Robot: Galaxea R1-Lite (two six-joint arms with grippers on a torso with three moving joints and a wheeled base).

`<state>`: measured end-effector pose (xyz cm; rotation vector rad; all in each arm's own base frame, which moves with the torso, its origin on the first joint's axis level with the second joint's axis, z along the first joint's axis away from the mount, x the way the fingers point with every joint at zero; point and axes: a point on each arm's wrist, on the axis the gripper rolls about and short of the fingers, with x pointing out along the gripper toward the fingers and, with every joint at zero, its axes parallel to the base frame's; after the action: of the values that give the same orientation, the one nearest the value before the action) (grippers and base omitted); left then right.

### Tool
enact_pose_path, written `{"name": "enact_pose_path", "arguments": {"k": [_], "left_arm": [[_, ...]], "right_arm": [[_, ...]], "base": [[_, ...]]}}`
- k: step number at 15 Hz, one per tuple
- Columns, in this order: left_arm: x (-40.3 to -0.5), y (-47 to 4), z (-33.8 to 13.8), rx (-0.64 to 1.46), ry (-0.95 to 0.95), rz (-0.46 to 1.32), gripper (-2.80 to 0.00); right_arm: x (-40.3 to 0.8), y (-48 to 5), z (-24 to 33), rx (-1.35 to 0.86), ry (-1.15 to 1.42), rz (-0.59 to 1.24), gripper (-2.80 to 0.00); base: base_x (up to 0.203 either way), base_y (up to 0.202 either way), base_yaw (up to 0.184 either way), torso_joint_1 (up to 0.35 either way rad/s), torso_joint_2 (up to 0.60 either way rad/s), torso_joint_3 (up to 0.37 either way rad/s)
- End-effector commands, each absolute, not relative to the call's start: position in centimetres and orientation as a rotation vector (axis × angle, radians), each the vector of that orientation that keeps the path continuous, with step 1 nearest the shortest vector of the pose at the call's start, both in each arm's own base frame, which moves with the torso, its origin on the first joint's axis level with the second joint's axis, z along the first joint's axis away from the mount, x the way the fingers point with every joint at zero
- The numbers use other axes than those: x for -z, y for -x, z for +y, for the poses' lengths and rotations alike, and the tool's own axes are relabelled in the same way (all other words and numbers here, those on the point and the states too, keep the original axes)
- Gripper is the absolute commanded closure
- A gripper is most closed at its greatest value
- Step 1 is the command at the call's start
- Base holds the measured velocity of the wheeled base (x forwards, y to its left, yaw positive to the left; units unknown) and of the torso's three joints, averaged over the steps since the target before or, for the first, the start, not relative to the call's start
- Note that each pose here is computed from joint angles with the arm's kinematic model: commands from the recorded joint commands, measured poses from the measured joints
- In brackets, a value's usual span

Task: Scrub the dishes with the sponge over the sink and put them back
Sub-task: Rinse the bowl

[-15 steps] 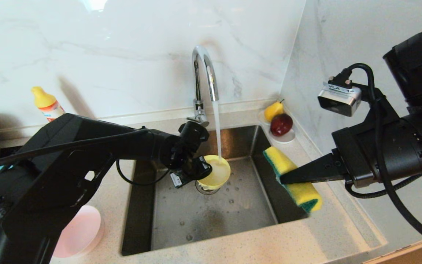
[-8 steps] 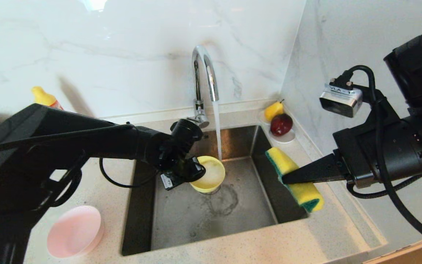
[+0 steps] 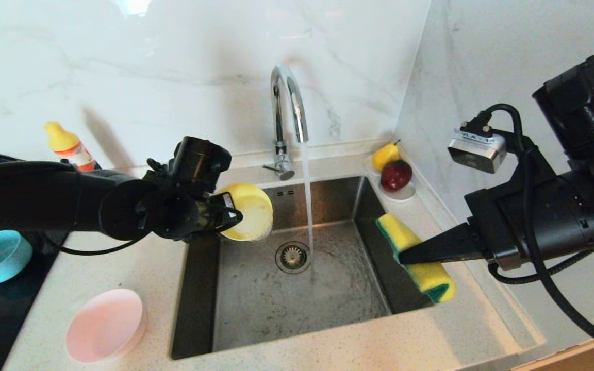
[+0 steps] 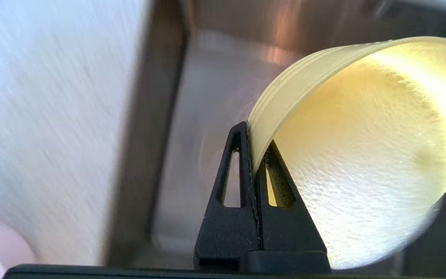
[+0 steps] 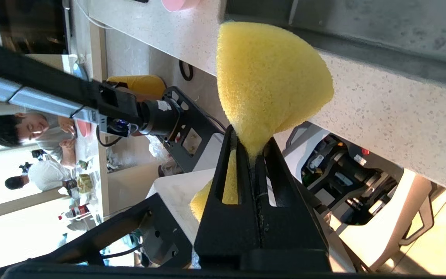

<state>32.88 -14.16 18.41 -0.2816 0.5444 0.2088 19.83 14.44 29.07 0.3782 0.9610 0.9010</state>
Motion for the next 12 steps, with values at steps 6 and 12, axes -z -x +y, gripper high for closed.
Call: {"name": "enact_pose_path", "arguments": {"k": [6, 12], "left_arm": [[-22.5, -31.6, -12.2, -0.146, 0.148, -0.009, 0.0], [-27.1, -30.0, -11.6, -0.113, 0.048, -0.408, 0.0]], "right_arm": [[-28.7, -20.3, 14.7, -0.9, -0.382, 0.968, 0.0], [-28.7, -20.4, 14.8, -0.905, -0.383, 0.968, 0.0]], "base": [[0.0, 0.0, 0.0, 0.0, 0.0, 0.0], [0.0, 0.0, 0.0, 0.0, 0.0, 0.0]]}}
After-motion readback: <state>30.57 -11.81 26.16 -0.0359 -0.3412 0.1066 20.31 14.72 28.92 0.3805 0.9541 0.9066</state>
